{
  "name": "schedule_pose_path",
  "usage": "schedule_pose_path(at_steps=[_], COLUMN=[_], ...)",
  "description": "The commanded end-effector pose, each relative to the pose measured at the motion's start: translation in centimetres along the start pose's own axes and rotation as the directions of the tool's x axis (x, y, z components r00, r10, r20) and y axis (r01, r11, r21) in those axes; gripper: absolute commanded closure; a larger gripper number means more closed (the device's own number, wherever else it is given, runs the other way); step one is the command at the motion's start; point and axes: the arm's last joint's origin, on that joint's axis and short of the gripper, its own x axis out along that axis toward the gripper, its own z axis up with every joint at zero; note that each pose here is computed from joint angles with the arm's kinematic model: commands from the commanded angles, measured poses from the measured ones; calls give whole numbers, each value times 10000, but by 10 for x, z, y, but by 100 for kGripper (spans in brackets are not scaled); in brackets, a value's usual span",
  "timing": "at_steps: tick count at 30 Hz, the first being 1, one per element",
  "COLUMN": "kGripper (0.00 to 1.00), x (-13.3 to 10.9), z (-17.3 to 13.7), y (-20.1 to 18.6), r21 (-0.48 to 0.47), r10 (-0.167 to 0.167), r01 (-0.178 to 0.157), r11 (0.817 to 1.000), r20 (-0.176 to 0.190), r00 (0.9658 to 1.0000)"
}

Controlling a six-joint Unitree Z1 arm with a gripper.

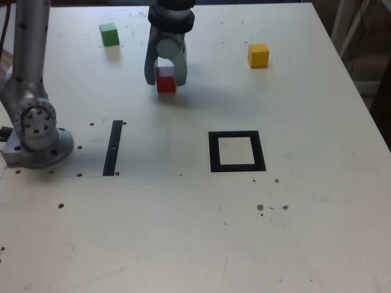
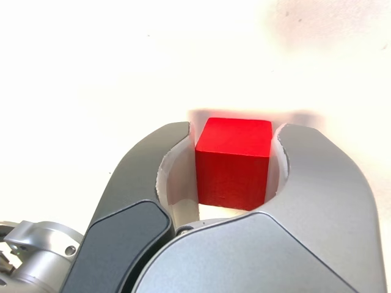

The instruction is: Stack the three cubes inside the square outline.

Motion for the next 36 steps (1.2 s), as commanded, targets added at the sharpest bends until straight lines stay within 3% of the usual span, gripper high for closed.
schedule_pose_path(at_steps=[1, 4, 6, 10, 17, 24, 36], kGripper=[69, 69, 70, 70, 70, 70, 70], x=[-9, -27, -44, -63, -78, -83, -91], z=[-4, -13, -22, -29, -22, 1, 58], y=[-3, -10, -24, -56, -124, -175, -225], r21=[-4, 9, 128, 478, 977, 1423, 1255], r10=[152, 326, 401, 375, 404, 52, 315], r01=[-152, -328, -416, -440, -527, -237, -440], r11=[9999, 9995, 9991, 9979, 9938, 9895, 9911], r20=[275, 682, 1037, 1309, 1233, 1293, 995], r00=[9995, 9971, 9938, 9907, 9915, 9916, 9945])
